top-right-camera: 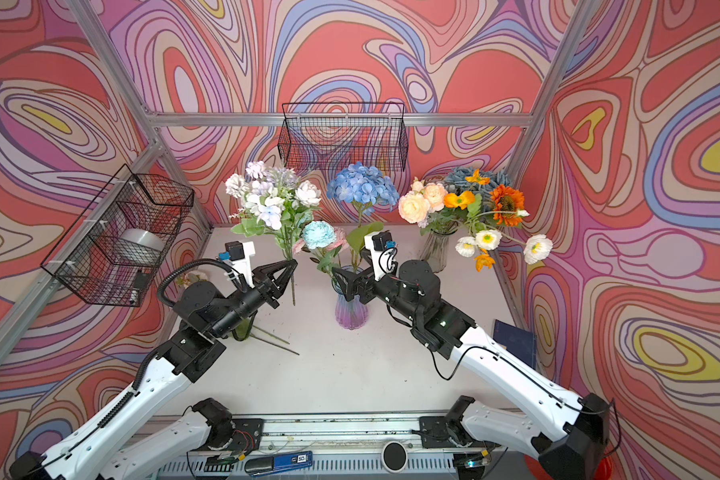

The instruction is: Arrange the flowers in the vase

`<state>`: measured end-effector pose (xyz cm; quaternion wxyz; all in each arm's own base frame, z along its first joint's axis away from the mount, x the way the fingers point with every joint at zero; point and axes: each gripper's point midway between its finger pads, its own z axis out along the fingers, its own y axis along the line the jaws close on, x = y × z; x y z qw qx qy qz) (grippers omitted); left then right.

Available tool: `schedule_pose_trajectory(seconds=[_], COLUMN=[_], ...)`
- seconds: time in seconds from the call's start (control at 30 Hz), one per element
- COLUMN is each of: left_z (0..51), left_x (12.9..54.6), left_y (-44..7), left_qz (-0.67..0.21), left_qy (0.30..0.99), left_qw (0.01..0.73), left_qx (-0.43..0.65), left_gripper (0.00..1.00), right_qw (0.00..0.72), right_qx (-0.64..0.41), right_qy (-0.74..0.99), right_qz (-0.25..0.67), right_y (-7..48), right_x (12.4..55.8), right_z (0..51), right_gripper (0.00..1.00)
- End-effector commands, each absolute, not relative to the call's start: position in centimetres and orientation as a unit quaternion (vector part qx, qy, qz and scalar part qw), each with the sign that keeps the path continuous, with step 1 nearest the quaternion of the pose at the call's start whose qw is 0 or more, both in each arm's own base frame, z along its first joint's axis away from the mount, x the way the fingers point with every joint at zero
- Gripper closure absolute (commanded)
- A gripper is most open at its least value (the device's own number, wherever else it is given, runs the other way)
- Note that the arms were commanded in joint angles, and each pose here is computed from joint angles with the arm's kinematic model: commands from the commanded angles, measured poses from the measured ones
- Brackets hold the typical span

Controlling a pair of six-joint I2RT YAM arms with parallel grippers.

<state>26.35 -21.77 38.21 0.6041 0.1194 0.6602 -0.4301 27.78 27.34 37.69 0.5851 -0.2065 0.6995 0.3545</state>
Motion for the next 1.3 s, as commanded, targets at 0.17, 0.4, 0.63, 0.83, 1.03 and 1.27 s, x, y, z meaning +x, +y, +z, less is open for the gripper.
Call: schedule_pose_trajectory(seconds=[0.17, 0.4, 0.63, 0.83, 1.03, 1.27], left_z=[40.3, 39.0, 38.9, 38.8, 38.2, 38.6], left_x=[23.9, 23.7, 23.3, 23.3, 23.4, 23.5], left_y=[-26.0, -27.8, -28.7, -28.9, -29.4, -29.1], left_qz=[-0.411, -0.381, -0.363, -0.352, -0.332, -0.332], left_qy=[0.627, 0.639, 0.636, 0.636, 0.641, 0.638], left_qw=[0.622, 0.618, 0.624, 0.628, 0.629, 0.637], left_qx=[0.227, 0.256, 0.271, 0.278, 0.288, 0.278], left_gripper=[1.00, 1.00, 1.00, 1.00, 1.00, 0.88], right_qw=[0.556, 0.544, 0.535, 0.530, 0.525, 0.522], right_qx=[-0.228, -0.228, -0.224, -0.219, -0.221, -0.228], right_qy=[0.671, 0.662, 0.670, 0.679, 0.683, 0.686], right_qz=[0.434, 0.463, 0.464, 0.459, 0.457, 0.453], right_y=[29.5, 30.3, 30.8, 30.9, 31.2, 31.2], right_x=[26.1, 25.9, 26.4, 26.9, 27.1, 27.0], right_z=[39.9, 40.1, 39.3, 38.7, 38.3, 38.1], right_gripper=[0.11, 0.18, 0.28, 0.63, 0.85, 1.00])
